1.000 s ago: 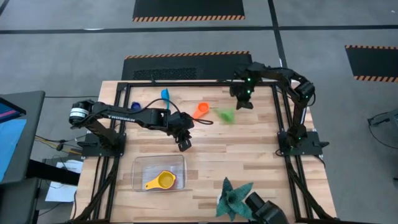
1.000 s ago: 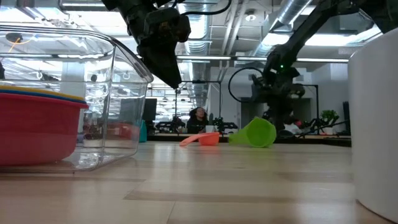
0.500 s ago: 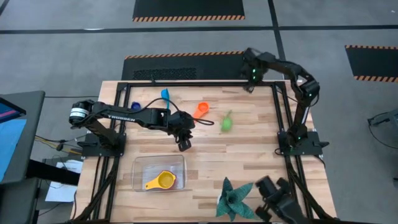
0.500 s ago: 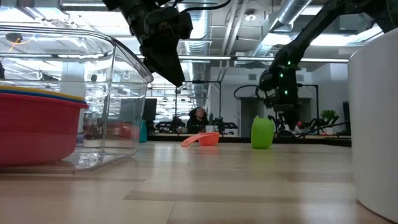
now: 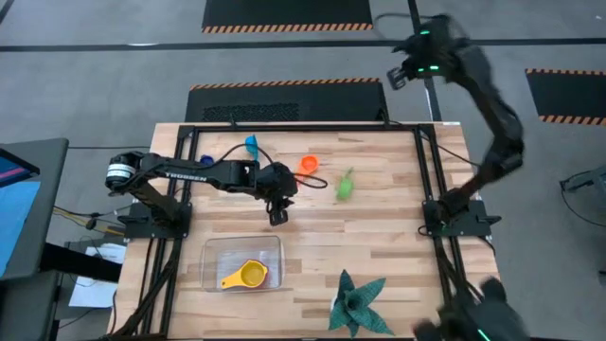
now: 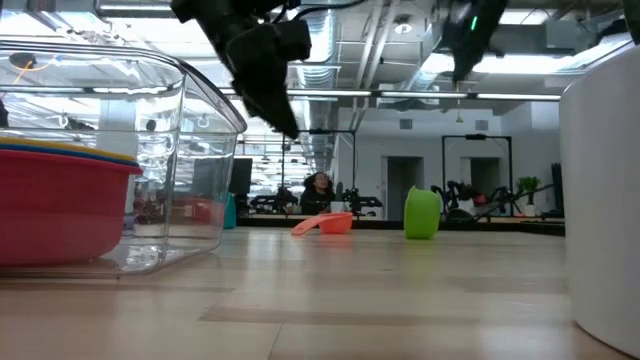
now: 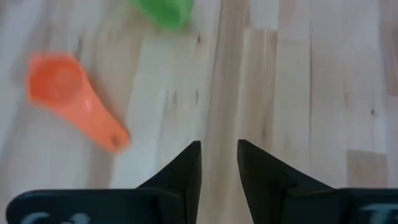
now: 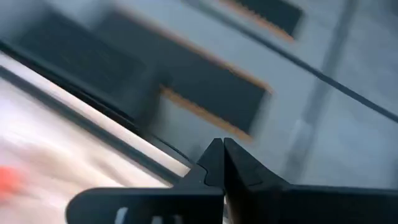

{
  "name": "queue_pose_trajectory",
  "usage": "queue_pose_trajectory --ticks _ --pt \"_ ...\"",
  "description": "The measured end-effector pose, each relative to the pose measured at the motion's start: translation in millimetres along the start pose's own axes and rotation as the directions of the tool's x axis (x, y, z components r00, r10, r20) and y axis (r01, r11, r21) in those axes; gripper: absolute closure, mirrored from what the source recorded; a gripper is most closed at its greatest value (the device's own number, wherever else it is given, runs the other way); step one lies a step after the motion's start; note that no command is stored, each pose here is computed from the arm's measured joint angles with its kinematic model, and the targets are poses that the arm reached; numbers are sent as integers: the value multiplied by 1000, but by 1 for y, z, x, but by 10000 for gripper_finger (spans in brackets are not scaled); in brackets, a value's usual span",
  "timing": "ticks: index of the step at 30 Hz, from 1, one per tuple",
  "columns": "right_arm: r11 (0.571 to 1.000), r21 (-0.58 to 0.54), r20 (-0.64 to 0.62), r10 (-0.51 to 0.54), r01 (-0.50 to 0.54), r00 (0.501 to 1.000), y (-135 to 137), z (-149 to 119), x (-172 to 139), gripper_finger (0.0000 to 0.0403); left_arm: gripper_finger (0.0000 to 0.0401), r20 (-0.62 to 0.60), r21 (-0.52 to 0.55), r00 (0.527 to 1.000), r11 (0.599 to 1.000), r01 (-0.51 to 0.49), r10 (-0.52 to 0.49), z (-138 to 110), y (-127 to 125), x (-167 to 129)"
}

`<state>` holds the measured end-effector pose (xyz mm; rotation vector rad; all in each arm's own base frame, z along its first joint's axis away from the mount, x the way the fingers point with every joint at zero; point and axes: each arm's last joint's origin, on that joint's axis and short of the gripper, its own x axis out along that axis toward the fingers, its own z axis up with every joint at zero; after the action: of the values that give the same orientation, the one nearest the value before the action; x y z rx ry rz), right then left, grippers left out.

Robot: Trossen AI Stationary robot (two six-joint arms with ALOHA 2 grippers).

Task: Nest measuring cups in basket
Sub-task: Stack the green measuring cup on top of the yellow measuring cup in the transparent bin

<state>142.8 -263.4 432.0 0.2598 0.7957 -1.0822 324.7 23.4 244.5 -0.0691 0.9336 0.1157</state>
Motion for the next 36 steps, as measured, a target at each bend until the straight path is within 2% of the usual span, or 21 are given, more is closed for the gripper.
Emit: queue_pose_trajectory --ticks 3,7,10,12,14,16,20,22,24,27,29,32,36 --pt "979 87 209 165 -186 964 6 0 -60 390 310 83 102 996 995 8 -17 9 10 0" --pt "921 38 375 348 -389 859 22 -13 -125 390 310 194 226 980 974 -8 -37 24 27 3" --pt "868 -32 420 461 -495 782 36 -28 -162 390 310 245 293 969 955 -55 -19 48 39 6" --pt "827 -83 429 533 -556 729 44 -38 -181 390 312 220 371 975 926 -72 -12 62 45 13" --pt "787 -130 436 592 -603 678 49 -47 -197 390 314 189 475 982 876 -84 -8 76 49 22" --pt "768 -148 458 611 -623 646 51 -53 -210 390 317 152 555 988 829 -68 -20 87 54 29" --pt "760 -154 462 620 -631 634 52 -63 -222 390 318 70 642 998 765 -46 1 100 64 44" --pt "750 -168 447 636 -640 628 54 -65 -223 390 319 79 688 995 720 -95 56 106 68 53" --pt "740 -180 428 652 -648 625 55 -68 -224 390 319 72 753 992 647 -122 103 109 67 60" --pt "730 -191 389 670 -656 633 58 -72 -224 390 319 43 863 992 497 -94 115 106 57 75" --pt "726 -198 360 679 -659 640 58 -75 -224 389 319 20 898 990 432 -78 137 103 50 87" --pt "723 -205 315 687 -659 655 59 -79 -222 385 319 30 923 985 372 -93 173 102 39 100" --pt "721 -225 293 691 -655 660 60 -82 -222 381 319 166 901 957 357 -245 236 112 30 117"
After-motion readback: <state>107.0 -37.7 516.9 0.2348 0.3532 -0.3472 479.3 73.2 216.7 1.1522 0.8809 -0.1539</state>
